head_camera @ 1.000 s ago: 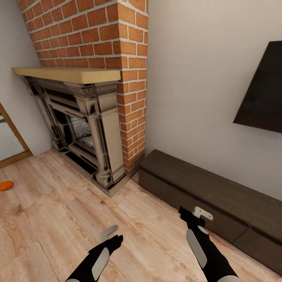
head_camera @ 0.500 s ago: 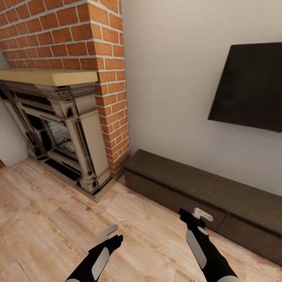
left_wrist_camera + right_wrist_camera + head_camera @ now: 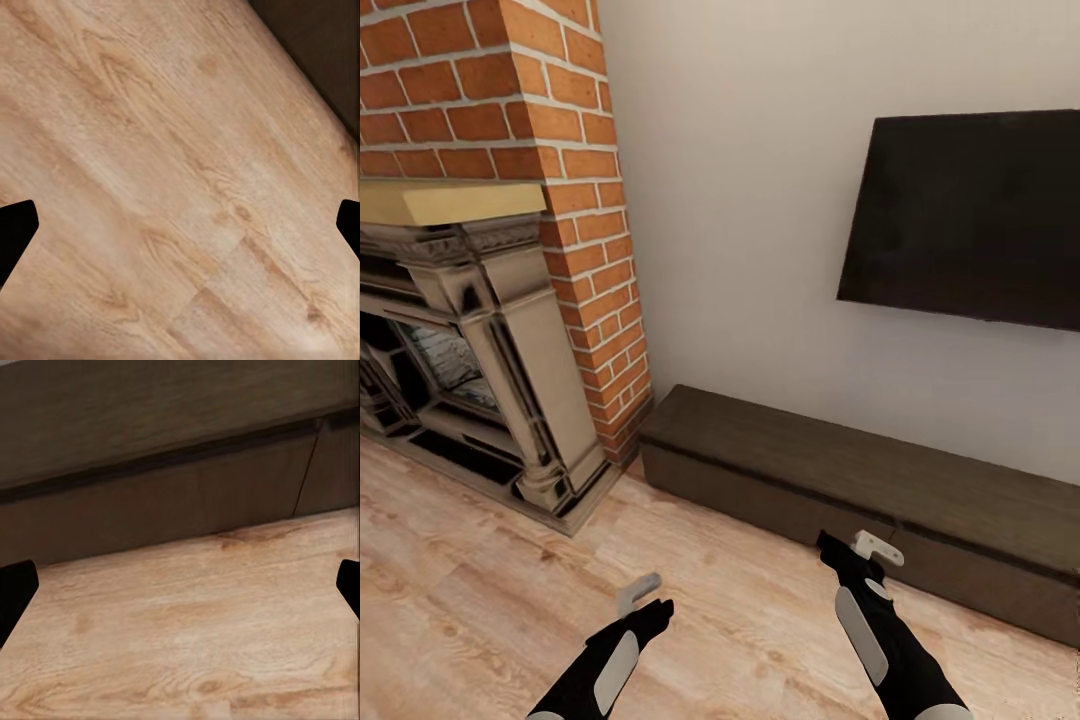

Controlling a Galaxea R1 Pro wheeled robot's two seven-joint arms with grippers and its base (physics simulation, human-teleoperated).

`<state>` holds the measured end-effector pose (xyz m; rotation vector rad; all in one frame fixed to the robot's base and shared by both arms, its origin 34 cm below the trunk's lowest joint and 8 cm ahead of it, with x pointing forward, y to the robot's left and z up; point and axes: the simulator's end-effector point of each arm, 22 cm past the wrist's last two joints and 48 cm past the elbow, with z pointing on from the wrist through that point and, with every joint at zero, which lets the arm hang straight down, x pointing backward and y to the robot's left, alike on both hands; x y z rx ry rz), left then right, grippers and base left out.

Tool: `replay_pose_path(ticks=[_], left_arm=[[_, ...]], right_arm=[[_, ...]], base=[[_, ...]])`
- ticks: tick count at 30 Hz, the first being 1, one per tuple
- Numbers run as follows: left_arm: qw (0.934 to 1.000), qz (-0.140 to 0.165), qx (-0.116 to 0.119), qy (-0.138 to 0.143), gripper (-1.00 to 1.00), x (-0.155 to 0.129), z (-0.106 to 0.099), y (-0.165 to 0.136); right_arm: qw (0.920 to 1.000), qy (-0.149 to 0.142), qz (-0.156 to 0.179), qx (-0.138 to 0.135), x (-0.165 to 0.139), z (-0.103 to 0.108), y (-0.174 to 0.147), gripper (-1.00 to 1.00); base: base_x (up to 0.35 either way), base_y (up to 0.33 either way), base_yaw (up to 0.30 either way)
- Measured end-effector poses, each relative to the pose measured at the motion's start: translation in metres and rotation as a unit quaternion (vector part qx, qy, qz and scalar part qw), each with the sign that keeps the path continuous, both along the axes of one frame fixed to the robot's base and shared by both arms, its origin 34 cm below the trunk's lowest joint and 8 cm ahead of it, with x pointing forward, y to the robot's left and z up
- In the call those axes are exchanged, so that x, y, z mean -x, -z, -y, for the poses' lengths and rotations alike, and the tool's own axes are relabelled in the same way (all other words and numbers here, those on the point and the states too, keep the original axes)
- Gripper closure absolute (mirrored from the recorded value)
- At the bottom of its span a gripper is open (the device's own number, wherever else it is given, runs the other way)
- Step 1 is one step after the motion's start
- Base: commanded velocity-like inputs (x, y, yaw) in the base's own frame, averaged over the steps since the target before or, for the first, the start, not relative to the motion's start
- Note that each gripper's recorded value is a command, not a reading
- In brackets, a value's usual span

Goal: Place each of the two pumpkins and all three candles from the living room inside a cabinet in the living room (use any cabinet), then make sure every cabinet is closed, and position the cauldron so it is next to a table in the living room.

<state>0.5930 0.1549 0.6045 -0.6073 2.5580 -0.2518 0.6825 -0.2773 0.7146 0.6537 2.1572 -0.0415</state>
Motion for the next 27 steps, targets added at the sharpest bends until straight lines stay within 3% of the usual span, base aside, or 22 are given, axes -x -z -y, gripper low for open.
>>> replay_pose_path(ticks=[12, 27], left_arm=[[1.0, 0.0, 0.0, 0.0, -1.0, -0.0003, -0.0001, -0.0001], [1.0, -0.001, 0.001, 0.0, -1.0, -0.0002, -0.0003, 0.0]], right_arm=[[0.9999, 0.012, 0.0, -0.003, 0.0012, 0.0081, 0.0009, -1.0], [0.9999, 0.012, 0.0, -0.004, 0.0009, 0.0077, 0.0005, -1.0]], base=[[0.04, 0.041, -0.283], [0.043, 0.204, -0.282]])
